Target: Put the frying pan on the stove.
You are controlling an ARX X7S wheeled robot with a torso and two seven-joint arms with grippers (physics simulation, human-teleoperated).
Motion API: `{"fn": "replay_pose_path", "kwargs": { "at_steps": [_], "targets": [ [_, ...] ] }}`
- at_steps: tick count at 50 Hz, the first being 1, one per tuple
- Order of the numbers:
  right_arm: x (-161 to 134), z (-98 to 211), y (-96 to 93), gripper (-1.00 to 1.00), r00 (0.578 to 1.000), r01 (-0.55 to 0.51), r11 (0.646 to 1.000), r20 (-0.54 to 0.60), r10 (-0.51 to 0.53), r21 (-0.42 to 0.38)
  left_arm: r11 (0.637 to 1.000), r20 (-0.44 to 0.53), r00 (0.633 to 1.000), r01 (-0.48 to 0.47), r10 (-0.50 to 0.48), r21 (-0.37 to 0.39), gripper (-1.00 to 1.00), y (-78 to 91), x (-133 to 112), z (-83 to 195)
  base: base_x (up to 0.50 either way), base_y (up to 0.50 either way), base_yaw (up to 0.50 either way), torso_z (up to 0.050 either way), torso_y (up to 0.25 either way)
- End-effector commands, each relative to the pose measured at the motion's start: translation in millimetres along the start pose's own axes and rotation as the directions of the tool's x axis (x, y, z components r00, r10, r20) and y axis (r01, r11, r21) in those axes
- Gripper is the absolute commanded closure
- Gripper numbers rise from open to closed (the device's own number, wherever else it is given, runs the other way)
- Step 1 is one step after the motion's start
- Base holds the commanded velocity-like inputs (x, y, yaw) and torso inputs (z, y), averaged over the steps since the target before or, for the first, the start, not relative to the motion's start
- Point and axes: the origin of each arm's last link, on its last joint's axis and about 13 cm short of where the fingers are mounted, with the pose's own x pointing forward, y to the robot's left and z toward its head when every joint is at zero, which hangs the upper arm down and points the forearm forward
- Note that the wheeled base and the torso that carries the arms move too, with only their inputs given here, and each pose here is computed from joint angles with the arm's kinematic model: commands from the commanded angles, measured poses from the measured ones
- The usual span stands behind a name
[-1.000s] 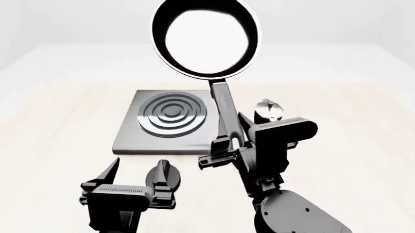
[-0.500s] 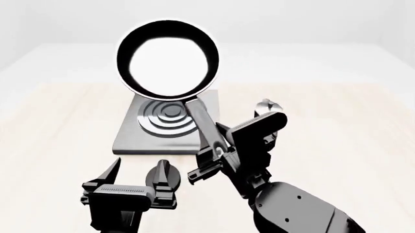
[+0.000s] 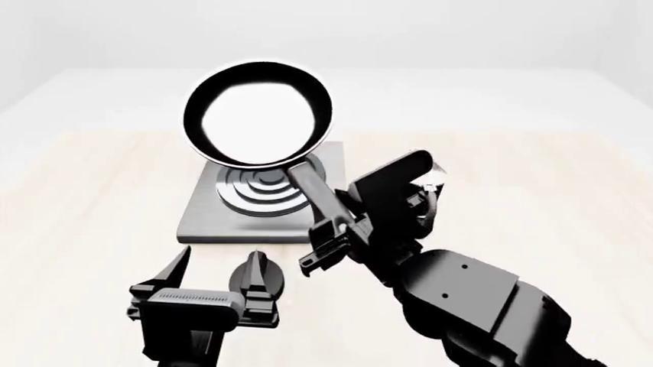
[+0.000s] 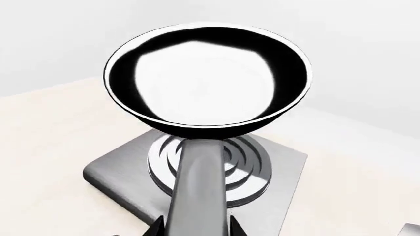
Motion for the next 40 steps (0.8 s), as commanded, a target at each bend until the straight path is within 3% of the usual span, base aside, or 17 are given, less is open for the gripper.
{"fn": "replay_pose_path", "kwargs": {
  "at_steps": [1, 10, 15, 40],
  "targets": [
    [9, 23, -13.7, 1.00, 0.999, 0.030, 0.999, 0.020, -0.030, -0.044, 1.000, 0.003, 1.000, 0.000, 0.000, -0.001, -1.00, 0.0, 0, 0, 0.00, 0.00, 0.00, 0.000, 0.000],
    [15, 30, -17.7, 1.00, 1.000, 0.019, 0.999, -0.008, -0.019, -0.037, 1.000, 0.005, 1.000, -0.005, 0.005, -0.004, -1.00, 1.2, 0, 1, 0.00, 0.00, 0.00, 0.001, 0.002],
    [21, 34, -22.9, 1.00, 0.996, 0.039, 0.999, -0.082, -0.042, -0.029, 1.000, 0.004, 1.000, -0.008, 0.008, -0.006, -1.00, 1.6, -1, 1, 0.00, 0.00, 0.00, 0.000, 0.002],
    [33, 35, -25.4, 1.00, 0.992, 0.029, 0.999, -0.118, -0.034, -0.043, 1.000, 0.011, 1.000, -0.002, 0.002, -0.003, -1.00, 0.5, -1, 5, 0.00, 0.00, 0.00, 0.000, 0.002]
  ]
}}
